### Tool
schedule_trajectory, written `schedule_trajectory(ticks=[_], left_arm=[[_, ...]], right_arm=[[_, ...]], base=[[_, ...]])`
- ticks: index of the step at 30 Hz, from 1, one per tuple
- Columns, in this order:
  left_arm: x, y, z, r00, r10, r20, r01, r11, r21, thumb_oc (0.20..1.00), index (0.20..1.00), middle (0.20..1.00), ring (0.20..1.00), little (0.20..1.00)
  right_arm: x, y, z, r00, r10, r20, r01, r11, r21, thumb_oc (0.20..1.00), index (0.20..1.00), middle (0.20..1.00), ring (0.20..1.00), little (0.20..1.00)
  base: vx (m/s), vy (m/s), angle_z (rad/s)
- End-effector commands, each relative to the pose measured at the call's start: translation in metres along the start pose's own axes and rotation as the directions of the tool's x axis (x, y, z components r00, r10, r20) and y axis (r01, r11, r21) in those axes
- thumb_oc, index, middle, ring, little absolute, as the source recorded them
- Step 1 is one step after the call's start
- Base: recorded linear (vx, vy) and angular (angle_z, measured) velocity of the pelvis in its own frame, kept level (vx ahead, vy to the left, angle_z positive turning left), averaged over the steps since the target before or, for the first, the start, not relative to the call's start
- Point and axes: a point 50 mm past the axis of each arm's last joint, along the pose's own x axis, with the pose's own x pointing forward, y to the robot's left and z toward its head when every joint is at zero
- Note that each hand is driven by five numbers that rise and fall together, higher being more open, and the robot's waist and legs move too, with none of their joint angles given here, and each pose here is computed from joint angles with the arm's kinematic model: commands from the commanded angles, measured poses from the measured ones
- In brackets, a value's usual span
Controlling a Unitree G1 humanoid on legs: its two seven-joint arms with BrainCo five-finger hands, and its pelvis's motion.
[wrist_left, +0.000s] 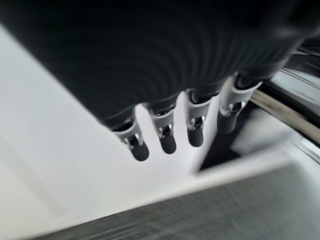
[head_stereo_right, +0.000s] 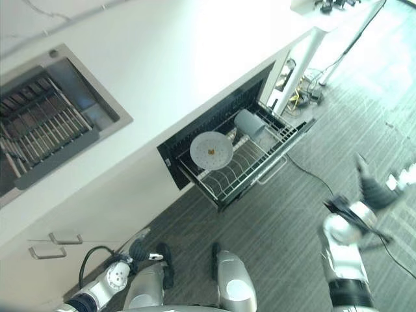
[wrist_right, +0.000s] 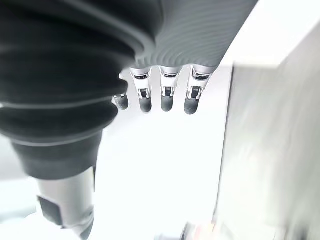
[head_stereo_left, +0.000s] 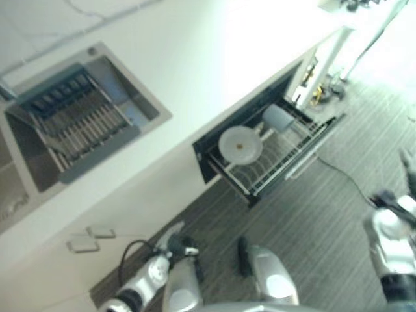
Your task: Place the dishes in the dishwasher.
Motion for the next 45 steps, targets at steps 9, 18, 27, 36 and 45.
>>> schedule_trajectory(ticks=[9, 18, 27, 36, 45], left_arm=[[0.007, -0.009, 0.027, 0.99, -0.094, 0.109, 0.089, 0.995, 0.048, 1.0, 1.0, 1.0, 1.0, 1.0], [0.013, -0.012, 0.06, 0.968, -0.089, 0.235, 0.082, 0.996, 0.041, 1.0, 1.0, 1.0, 1.0, 1.0], [0.015, 0.008, 0.097, 0.919, -0.044, 0.392, 0.035, 0.999, 0.029, 1.0, 1.0, 1.0, 1.0, 1.0], [0.008, 0.033, 0.091, 0.895, -0.026, 0.445, -0.019, 0.995, 0.095, 1.0, 1.0, 1.0, 1.0, 1.0], [0.003, 0.048, 0.095, 0.858, -0.021, 0.512, -0.06, 0.988, 0.142, 1.0, 1.0, 1.0, 1.0, 1.0]], right_arm=[[-0.01, -0.009, -0.09, 0.822, 0.178, -0.541, -0.007, 0.953, 0.304, 1.0, 1.0, 1.0, 1.0, 1.0], [-0.045, 0.083, -0.095, 0.642, 0.488, -0.591, -0.253, 0.863, 0.437, 1.0, 1.0, 1.0, 1.0, 1.0], [-0.018, 0.164, -0.029, 0.612, 0.678, -0.406, -0.564, 0.735, 0.377, 1.0, 1.0, 1.0, 1.0, 1.0], [0.026, 0.224, 0.098, 0.623, 0.78, -0.058, -0.782, 0.624, -0.005, 1.0, 1.0, 1.0, 1.0, 1.0], [0.006, 0.266, 0.169, 0.498, 0.866, 0.055, -0.845, 0.498, -0.191, 1.0, 1.0, 1.0, 1.0, 1.0]], base=[[0.15, -0.039, 0.16], [0.01, 0.051, 0.25], [-0.04, 0.066, 0.05], [-0.02, 0.052, 0.07], [0.09, 0.098, 0.02]])
